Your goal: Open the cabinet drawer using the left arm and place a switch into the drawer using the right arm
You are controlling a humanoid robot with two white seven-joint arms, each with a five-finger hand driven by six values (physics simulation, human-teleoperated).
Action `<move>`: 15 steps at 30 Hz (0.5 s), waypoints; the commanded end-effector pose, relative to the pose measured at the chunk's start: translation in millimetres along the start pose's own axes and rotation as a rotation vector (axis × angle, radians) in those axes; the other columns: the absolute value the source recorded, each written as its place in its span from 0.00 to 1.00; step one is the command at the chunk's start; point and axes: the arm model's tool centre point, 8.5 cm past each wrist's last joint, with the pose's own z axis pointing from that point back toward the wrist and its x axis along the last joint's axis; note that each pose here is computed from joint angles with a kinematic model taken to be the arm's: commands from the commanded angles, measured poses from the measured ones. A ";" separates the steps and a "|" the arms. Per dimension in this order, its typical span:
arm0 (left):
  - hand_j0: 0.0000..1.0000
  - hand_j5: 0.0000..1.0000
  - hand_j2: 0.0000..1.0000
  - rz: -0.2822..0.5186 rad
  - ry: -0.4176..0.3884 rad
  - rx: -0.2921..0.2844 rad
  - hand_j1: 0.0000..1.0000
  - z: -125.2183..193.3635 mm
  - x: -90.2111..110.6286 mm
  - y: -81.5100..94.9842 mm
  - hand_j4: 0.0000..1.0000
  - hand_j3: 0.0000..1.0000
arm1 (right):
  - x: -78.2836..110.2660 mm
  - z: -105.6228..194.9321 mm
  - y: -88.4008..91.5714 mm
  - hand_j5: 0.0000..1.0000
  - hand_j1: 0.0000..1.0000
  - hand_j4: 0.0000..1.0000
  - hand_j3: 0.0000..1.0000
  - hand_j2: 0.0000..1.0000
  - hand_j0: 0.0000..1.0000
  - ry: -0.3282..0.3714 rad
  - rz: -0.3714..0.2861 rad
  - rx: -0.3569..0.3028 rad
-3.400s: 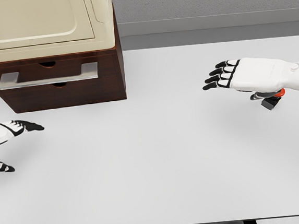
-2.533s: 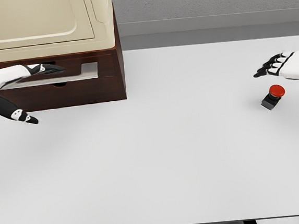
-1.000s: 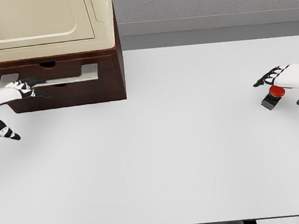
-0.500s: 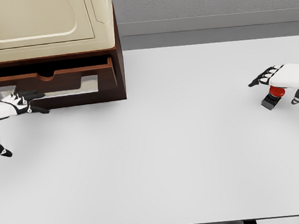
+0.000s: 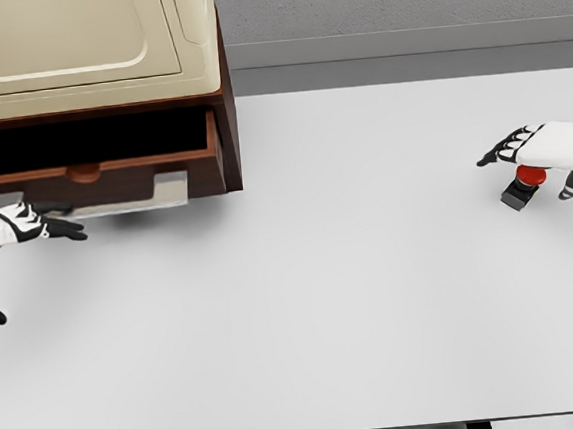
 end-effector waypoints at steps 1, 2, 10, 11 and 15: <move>1.00 1.00 1.00 0.012 -0.026 0.002 1.00 5.3 3.0 -1.1 1.00 1.00 | -0.5 0.7 0.2 0.99 0.99 0.99 0.99 0.99 0.99 0.002 -0.004 0.000; 1.00 1.00 1.00 0.010 -0.029 0.002 1.00 5.8 3.4 -1.0 1.00 1.00 | -0.6 1.2 0.0 0.99 0.99 0.99 0.99 0.99 0.99 0.002 -0.002 0.000; 1.00 1.00 1.00 0.007 -0.021 0.003 1.00 13.5 4.3 0.9 1.00 1.00 | -0.3 0.9 0.3 0.89 0.89 0.89 0.89 0.89 0.89 0.001 -0.002 0.001; 1.00 1.00 1.00 0.009 -0.027 0.006 1.00 16.3 5.3 1.5 1.00 1.00 | -0.3 0.9 0.3 0.89 0.89 0.89 0.89 0.89 0.89 0.001 -0.002 0.001; 1.00 1.00 1.00 0.008 -0.040 0.005 1.00 17.7 6.5 0.4 1.00 1.00 | -0.4 1.4 0.1 0.87 0.87 0.87 0.87 0.87 0.87 0.002 -0.001 0.002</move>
